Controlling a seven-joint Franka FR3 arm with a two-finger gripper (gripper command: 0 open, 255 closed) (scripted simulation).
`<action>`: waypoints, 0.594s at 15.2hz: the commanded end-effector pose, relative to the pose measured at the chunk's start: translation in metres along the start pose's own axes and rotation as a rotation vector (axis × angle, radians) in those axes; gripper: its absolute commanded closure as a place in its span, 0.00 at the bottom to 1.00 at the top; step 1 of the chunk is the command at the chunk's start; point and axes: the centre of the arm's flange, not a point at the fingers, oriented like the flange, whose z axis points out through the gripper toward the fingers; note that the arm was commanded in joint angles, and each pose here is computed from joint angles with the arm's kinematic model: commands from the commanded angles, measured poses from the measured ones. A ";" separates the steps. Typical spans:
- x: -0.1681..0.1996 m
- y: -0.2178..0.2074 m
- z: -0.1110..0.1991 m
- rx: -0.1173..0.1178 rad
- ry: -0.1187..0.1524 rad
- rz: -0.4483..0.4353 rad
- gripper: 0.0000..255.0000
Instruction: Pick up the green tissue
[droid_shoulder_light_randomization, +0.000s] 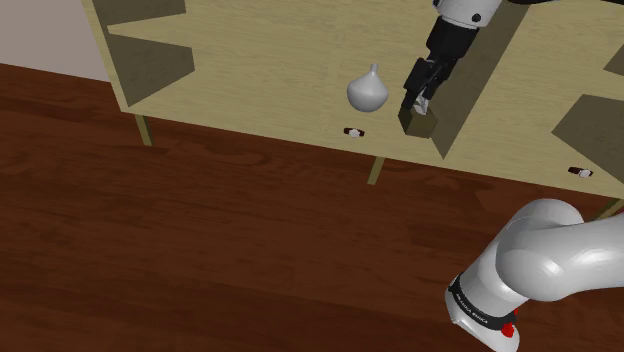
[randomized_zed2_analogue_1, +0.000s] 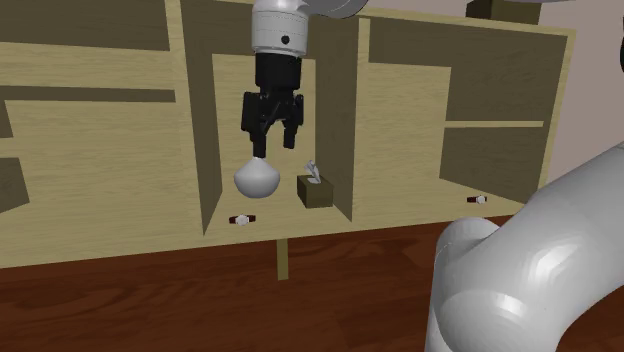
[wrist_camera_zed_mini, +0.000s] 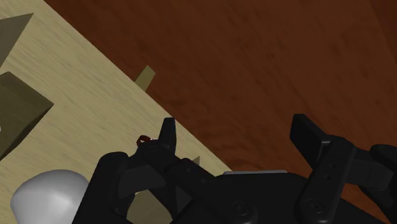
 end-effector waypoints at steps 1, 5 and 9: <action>0.000 0.000 0.000 0.000 0.000 0.000 0.00; 0.019 0.042 0.019 -0.032 -0.028 -0.018 0.00; 0.039 0.084 0.038 -0.063 -0.055 -0.037 0.00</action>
